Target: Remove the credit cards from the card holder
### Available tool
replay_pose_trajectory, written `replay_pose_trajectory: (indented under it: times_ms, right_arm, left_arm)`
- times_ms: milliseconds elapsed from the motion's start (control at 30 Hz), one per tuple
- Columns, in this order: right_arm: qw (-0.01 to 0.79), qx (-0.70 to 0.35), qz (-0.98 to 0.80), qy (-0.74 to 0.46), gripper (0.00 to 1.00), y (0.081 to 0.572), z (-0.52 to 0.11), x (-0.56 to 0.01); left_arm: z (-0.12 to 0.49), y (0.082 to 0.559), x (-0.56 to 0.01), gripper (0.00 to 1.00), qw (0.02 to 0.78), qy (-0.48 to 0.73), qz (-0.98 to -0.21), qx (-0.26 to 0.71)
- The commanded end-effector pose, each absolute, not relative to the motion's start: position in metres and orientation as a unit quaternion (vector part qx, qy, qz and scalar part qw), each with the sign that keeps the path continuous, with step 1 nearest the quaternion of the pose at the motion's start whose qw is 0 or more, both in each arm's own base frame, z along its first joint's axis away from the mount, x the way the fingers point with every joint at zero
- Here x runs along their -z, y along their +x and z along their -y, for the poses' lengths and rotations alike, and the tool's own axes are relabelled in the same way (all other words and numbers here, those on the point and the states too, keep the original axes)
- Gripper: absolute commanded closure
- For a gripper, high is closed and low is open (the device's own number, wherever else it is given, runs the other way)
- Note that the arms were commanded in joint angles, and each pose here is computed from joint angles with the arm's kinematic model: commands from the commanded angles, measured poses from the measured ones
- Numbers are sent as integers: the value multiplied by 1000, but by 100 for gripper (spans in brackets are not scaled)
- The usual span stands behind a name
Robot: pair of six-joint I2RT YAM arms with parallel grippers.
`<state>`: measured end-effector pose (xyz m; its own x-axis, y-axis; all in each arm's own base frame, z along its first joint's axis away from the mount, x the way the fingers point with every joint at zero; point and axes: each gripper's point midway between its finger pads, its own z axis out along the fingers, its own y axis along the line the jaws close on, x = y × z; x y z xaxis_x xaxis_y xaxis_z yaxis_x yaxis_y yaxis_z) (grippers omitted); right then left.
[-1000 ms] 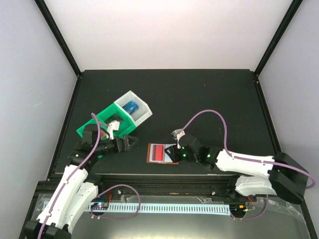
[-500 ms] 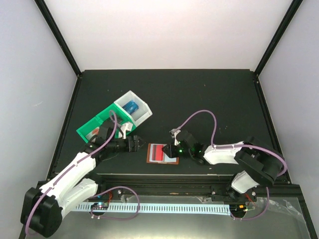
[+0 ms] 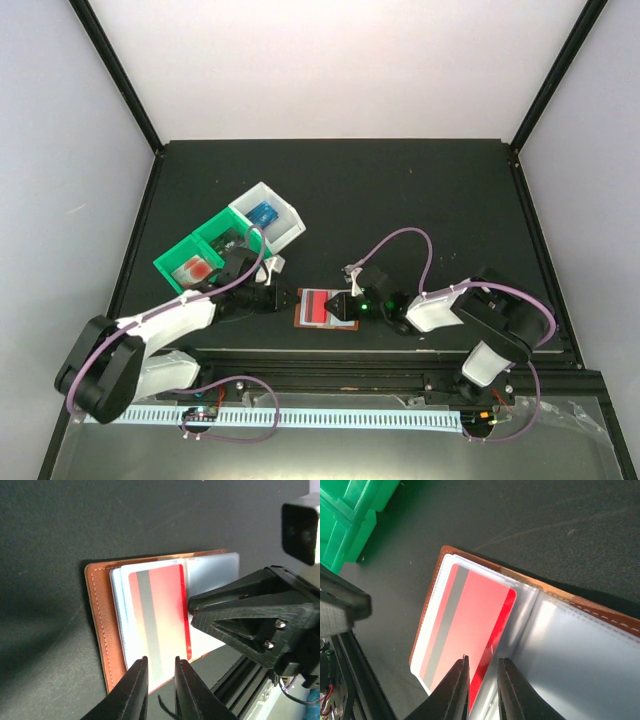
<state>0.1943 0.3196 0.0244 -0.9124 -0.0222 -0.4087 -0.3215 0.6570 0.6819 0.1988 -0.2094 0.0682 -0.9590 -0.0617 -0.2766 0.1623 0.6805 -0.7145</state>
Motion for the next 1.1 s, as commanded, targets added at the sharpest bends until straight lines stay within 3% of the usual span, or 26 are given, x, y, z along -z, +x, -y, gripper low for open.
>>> replay_pose_trajectory:
  times_ms: [0, 333, 767, 1067]
  right_arm:
    - [188, -419, -885, -82, 81, 197, -317, -23]
    - [187, -437, -877, -73, 81, 198, -318, -24]
    - [180, -454, -870, -69, 81, 195, -320, -26]
    - [174, -465, -866, -66, 92, 193, -323, -23]
  left_arm:
    - [224, 203, -61, 86, 143, 49, -903, 402]
    - [230, 195, -27, 97, 107, 55, -924, 363]
    - [222, 181, -5, 98, 96, 35, -933, 344]
    - [223, 181, -3, 98, 91, 40, -938, 333]
